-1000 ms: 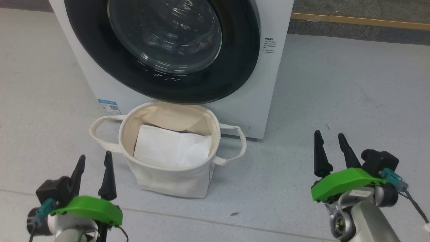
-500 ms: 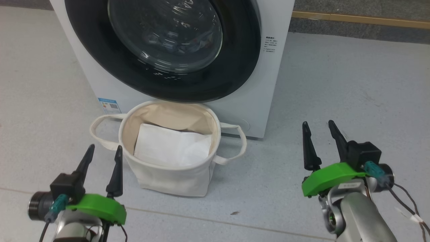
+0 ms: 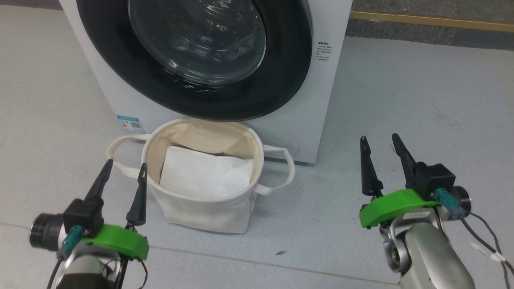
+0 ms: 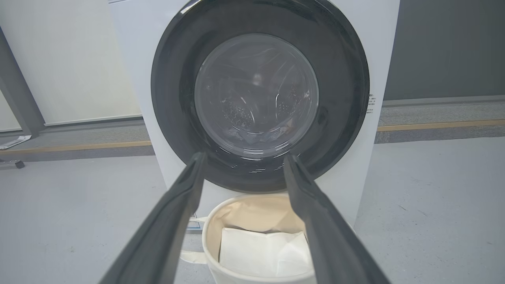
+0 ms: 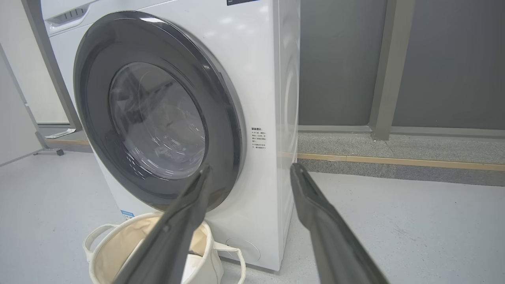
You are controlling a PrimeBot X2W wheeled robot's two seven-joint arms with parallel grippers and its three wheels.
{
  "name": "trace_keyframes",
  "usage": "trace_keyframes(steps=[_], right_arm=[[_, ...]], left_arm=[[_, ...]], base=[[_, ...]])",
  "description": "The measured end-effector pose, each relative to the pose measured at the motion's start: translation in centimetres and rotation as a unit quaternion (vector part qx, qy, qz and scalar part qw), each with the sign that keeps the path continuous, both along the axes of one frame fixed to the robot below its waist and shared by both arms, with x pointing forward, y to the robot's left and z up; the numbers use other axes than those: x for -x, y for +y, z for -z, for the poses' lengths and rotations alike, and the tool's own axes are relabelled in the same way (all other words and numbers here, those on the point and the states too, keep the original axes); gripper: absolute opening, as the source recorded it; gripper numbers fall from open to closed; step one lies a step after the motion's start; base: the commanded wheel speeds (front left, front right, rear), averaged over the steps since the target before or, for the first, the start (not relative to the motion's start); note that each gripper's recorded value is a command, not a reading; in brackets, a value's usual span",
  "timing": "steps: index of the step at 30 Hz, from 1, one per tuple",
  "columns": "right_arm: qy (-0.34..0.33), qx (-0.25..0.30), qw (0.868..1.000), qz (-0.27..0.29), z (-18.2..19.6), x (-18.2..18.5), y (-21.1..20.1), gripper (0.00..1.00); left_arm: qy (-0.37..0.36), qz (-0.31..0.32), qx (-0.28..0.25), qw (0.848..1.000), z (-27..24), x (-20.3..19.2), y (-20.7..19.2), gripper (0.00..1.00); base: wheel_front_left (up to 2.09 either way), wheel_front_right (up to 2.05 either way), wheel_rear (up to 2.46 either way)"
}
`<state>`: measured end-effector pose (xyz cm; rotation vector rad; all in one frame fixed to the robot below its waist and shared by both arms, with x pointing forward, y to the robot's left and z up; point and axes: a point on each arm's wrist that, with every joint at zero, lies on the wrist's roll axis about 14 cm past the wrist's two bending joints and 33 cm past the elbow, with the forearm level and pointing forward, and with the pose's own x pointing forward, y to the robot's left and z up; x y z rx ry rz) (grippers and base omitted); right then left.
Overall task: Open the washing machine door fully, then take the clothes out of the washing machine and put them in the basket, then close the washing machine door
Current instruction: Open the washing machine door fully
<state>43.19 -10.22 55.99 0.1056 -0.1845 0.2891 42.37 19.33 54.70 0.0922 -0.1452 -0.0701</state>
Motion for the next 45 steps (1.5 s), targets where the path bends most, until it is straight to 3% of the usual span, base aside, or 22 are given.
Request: trace_keyframes(steps=[19, 20, 21, 22, 23, 24, 36, 41, 45], right_arm=[[0.017, -0.072, 0.997, 0.005, 0.1, -1.2, -0.6, 0.98], [0.018, -0.076, 0.997, 0.005, 0.1, -1.3, -0.6, 0.77], [0.021, -0.082, 0.996, 0.005, 0.2, -1.3, -0.6, 0.77], [0.025, -0.088, 0.996, 0.005, 0.3, -1.4, -0.6, 0.20], [0.029, -0.094, 0.995, 0.005, 0.5, -1.5, -0.6, 0.06], [0.032, -0.100, 0.994, 0.005, 0.6, -1.7, -0.5, 0.00], [0.052, -0.211, 0.976, 0.002, -0.4, -6.0, -2.3, 0.00], [0.081, -0.277, 0.957, -0.010, -1.0, -8.4, -3.2, 0.00], [0.133, -0.354, 0.925, -0.041, -1.3, -11.0, -3.9, 0.00]], left_arm=[[0.013, 0.021, 0.056, 0.998, 0.8, -0.6, -0.5, 1.00], [0.014, 0.022, 0.057, 0.998, 0.8, -0.6, -0.6, 1.00], [0.014, 0.024, 0.061, 0.998, 0.8, -0.6, -0.6, 1.00], [0.015, 0.024, 0.065, 0.998, 0.9, -0.6, -0.6, 1.00], [0.016, 0.023, 0.068, 0.997, 1.0, -0.7, -0.6, 1.00], [0.017, 0.025, 0.073, 0.997, 1.1, -0.7, -0.7, 1.00], [0.035, 0.028, 0.106, 0.993, 2.5, -2.0, -0.9, 1.00], [0.040, 0.027, 0.120, 0.992, 3.1, -2.9, -1.0, 1.00], [0.054, 0.024, 0.125, 0.990, 4.4, -3.7, -0.9, 1.00]], base=[[0.00, 0.00, 0.00], [0.00, 0.00, 0.00], [0.00, 0.00, 0.00], [0.00, 0.00, 0.00], [0.00, 0.00, 0.00], [0.00, 0.00, 0.00], [0.00, 0.00, 0.00], [0.00, 0.00, 0.00], [0.00, 0.00, 0.00]])
